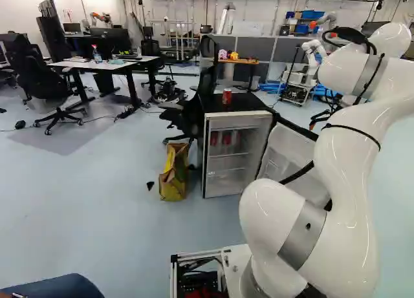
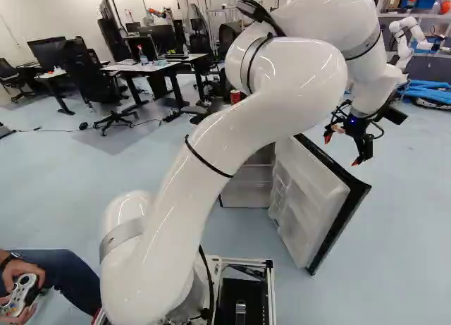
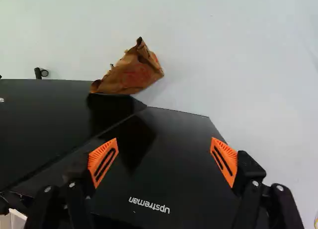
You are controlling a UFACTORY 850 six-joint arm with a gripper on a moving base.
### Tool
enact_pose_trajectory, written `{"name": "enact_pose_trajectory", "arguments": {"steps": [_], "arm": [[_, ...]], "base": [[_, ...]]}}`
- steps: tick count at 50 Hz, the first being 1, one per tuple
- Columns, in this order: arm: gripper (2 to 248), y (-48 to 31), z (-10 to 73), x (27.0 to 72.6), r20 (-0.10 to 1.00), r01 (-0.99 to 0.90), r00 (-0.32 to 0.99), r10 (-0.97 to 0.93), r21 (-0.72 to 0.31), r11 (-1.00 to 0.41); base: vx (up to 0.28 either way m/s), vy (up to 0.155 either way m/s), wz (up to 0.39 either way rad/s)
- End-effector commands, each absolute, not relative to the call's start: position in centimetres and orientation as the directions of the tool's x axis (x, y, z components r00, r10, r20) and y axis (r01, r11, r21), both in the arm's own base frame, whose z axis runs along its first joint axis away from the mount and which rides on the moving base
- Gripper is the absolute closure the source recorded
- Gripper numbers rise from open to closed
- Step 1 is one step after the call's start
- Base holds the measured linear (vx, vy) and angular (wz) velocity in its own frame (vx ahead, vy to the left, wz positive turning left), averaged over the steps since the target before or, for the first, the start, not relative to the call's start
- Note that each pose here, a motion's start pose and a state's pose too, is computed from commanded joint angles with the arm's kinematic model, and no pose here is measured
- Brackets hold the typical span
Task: Grab a drink from the fridge
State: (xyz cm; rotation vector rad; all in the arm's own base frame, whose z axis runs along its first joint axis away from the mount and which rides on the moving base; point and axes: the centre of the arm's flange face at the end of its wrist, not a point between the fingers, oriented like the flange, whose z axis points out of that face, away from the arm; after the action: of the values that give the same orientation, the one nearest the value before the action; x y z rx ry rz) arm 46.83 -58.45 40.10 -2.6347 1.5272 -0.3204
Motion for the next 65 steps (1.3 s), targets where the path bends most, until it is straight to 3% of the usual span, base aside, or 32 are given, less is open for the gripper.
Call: {"name": "enact_pose_trajectory", "arguments": {"steps": [30,65], "arm": [[3,-58.1,40.1,45.1,0.111,-0.858,0.472,-0.875,-0.170,-0.484],[3,-56.0,40.1,41.8,0.001,-0.874,0.465,-0.886,-0.164,-0.458]], "base": [[0.000,0.000,0.000],[0.000,0.000,0.000]]}}
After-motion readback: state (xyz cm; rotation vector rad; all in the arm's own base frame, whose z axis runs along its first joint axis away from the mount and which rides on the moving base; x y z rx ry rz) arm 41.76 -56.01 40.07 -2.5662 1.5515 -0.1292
